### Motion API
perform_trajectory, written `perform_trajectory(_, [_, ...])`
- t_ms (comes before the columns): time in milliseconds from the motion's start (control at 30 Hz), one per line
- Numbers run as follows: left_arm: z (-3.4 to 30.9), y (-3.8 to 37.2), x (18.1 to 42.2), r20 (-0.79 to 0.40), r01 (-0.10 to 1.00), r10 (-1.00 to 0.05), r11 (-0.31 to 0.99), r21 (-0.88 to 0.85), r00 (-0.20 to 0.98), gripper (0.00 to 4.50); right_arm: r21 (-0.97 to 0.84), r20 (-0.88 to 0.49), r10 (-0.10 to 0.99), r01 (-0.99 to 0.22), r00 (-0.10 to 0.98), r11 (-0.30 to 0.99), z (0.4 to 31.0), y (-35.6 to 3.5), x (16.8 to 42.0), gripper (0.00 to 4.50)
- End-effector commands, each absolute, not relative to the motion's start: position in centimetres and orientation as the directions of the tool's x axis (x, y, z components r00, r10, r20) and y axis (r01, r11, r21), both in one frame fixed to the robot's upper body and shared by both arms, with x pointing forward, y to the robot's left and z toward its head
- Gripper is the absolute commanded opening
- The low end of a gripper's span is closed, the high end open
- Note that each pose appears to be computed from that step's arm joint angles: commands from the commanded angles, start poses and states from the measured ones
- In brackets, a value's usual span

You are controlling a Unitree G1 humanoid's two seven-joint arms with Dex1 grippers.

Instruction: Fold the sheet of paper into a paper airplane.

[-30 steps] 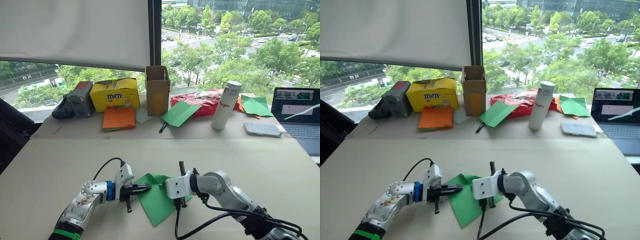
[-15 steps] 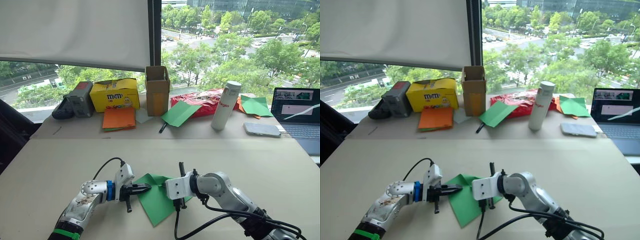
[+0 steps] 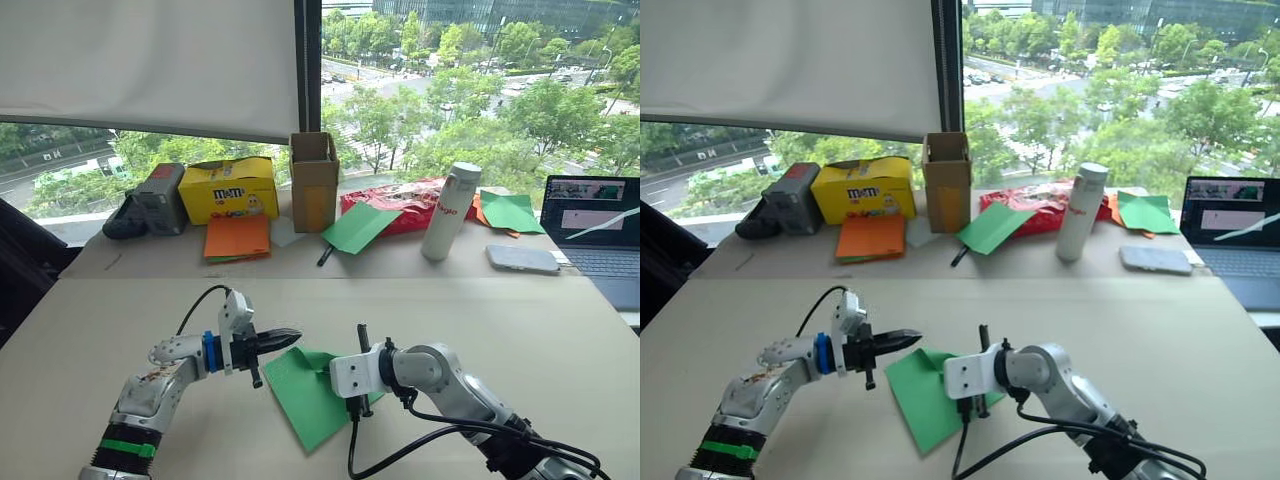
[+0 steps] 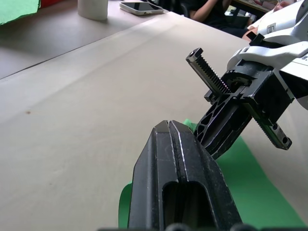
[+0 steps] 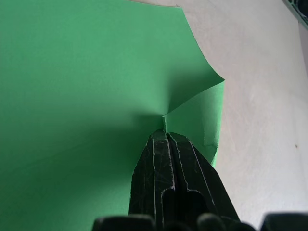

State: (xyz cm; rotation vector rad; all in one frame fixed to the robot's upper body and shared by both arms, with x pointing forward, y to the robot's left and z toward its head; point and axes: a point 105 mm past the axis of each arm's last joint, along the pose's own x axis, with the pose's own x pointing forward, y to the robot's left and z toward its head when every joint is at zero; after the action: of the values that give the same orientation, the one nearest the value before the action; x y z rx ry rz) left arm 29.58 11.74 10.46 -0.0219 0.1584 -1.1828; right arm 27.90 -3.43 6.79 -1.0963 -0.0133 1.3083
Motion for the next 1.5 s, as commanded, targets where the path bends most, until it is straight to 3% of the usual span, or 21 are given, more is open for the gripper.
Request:
perform_trajectory(33, [10.2,10.8,29.6,-0.153,0.928,-0.921,0.369,-0.048,0.358,0.0,-0.597,-0.603,0.738,-0.785,0.303,-0.166,5.3,-3.7,27.4,0.01])
perform_trajectory(233, [6.9,10.4,29.0,-0.281,0.942,-0.904,0.335,-0.002,0.321,0.0,-0.591,-0.596,0.743,-0.793,0.305,-0.149,5.4,-3.7,27.4,0.01])
perform_trajectory(767, [5.1,9.5,30.7,-0.293,0.902,-0.862,0.432,-0.001,0.413,0.0,-0.585,-0.609,0.735,-0.795,0.299,-0.162,5.2,-4.1,27.2,0.01])
perform_trajectory(1500, [4.1,9.6,30.1,-0.314,0.904,-0.862,0.427,-0.028,0.398,0.0,-0.587,-0.657,0.689,-0.781,0.307,-0.212,5.0,-6.7,28.0,0.01])
